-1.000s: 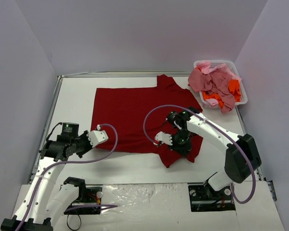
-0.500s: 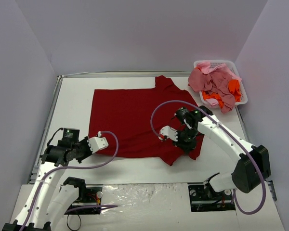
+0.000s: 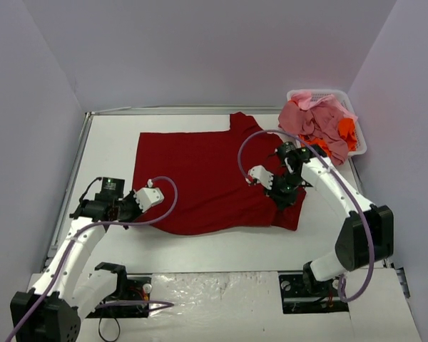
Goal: Fold and stack the t-shirts
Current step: Grap the side of the flattened tshirt closest away from the robot with both arms, then fold the flattened tshirt in 1/3 of the way
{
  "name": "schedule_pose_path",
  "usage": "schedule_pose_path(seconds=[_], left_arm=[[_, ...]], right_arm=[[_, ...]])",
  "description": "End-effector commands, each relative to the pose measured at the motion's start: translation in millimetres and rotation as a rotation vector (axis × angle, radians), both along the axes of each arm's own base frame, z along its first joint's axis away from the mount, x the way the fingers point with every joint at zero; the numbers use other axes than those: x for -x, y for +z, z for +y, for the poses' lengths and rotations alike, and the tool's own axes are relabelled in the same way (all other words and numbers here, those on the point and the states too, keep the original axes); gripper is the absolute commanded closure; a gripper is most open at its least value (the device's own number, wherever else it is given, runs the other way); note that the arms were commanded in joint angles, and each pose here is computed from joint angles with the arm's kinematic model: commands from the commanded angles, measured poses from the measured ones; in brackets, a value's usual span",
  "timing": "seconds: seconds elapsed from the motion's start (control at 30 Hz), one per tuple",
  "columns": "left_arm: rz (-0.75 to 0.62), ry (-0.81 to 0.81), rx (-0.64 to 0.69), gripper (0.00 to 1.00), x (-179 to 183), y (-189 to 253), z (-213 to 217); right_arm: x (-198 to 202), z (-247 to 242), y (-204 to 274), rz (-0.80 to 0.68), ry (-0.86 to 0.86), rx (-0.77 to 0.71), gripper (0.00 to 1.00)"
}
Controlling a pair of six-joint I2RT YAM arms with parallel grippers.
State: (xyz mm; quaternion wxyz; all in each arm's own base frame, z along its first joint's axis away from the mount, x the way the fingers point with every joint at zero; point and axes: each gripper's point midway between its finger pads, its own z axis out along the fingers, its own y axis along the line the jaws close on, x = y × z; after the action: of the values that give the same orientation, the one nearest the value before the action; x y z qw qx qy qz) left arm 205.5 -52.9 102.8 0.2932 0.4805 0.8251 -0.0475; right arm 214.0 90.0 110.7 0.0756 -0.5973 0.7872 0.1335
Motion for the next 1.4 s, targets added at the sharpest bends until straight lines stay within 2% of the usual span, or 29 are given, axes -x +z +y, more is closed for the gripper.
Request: schedule_pose_path(seconds=[0.0, 0.27, 0.73, 0.97, 1.37], left_arm=[[-0.084, 0.060, 0.011, 0.98, -30, 18, 2], [-0.170, 0.164, -0.044, 0.98, -67, 30, 22], [-0.132, 0.157, -0.037, 0.98, -106, 22, 23], [-0.112, 0.154, -0.036, 0.97, -126, 12, 21], [-0.097, 0.179, -0.066, 0.98, -160, -14, 25]], right_arm=[[-21, 6, 5, -0.022, 0.011, -0.029, 1.00], [-69, 16, 2, -0.028, -0.019, -0.039, 1.00], [-147, 26, -10, -0.047, -0.078, -0.022, 1.00], [-173, 24, -20, -0.055, -0.112, 0.001, 1.00], [-193, 17, -40, -0.047, -0.176, 0.036, 1.00]])
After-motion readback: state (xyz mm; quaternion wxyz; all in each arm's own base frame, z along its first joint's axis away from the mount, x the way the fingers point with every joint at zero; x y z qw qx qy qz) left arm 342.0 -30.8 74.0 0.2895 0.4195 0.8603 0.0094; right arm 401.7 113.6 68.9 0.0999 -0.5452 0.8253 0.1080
